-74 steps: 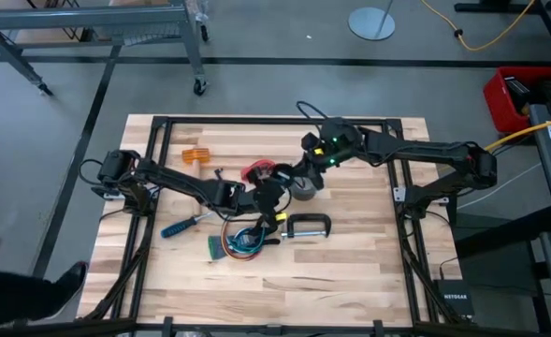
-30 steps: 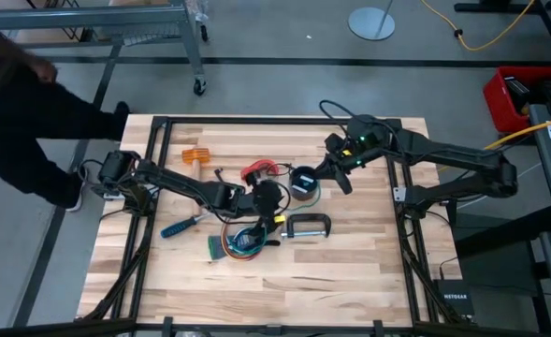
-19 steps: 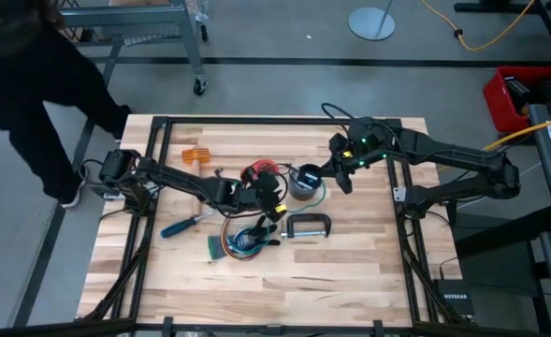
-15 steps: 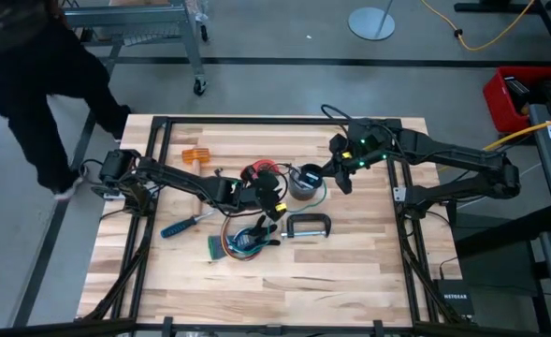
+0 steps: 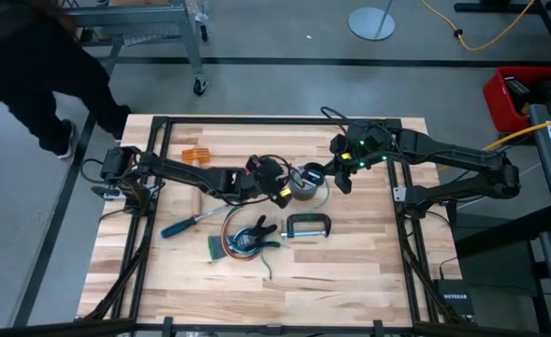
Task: Coil cords
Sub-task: Coil the blue wire onto the spool
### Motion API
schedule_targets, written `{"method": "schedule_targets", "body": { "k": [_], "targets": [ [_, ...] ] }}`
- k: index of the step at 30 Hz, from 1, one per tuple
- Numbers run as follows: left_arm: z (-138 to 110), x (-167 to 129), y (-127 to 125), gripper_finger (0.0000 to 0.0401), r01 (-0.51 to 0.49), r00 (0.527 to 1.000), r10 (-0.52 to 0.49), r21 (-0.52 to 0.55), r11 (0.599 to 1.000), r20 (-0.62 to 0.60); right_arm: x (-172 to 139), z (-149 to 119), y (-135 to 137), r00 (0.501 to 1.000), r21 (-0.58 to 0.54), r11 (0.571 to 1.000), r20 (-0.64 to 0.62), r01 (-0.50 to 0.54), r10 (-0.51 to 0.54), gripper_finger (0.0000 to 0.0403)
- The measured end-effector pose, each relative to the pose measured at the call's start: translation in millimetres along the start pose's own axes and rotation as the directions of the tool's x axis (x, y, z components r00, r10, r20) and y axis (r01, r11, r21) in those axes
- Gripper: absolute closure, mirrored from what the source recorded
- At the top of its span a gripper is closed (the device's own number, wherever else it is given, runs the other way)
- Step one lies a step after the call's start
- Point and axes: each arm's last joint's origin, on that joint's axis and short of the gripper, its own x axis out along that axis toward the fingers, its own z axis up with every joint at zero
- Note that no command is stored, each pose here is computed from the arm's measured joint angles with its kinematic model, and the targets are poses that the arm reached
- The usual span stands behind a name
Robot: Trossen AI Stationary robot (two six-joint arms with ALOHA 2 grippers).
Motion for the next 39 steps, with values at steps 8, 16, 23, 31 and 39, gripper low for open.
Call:
{"method": "schedule_targets", "body": {
  "k": [8, 16, 23, 31, 39],
  "targets": [
    [-5.9, -6.1, -14.0, 0.0306, 0.246, 0.964, -0.243, 0.017, 0.969, -0.107, 0.0, -4.9, -2.5, 0.997, -0.008, 0.998, -0.044, 0.059, -0.06, 0.0401],
    [-10.2, -15.9, -28.9, 0.0306, 0.363, 0.924, -0.36, 0.002, 0.932, -0.127, 0.0, -4.2, -3.1, 0.996, -0.011, 0.997, -0.033, 0.082, -0.083, 0.0401],
    [-12.5, -11.1, -40.6, 0.0306, 0.412, 0.911, -0.409, 0.076, 0.908, -0.058, 0.0, 7.2, 1.2, 0.997, -0.04, 0.999, 0.073, -0.004, 0.007, 0.0401],
    [-16.3, -1.8, -47.5, 0.0306, 0.428, 0.902, -0.431, 0.125, 0.895, -0.004, -1.8, 19.1, 6.1, 0.978, -0.091, 0.992, 0.181, -0.085, 0.1, 0.0401],
    [-14.1, -6.8, -53.9, 0.0306, 0.453, 0.886, -0.462, 0.144, 0.88, 0.04, -2.3, 21.0, 6.8, 0.974, -0.1, 0.99, 0.198, -0.095, 0.113, 0.0401]
  ]
}}
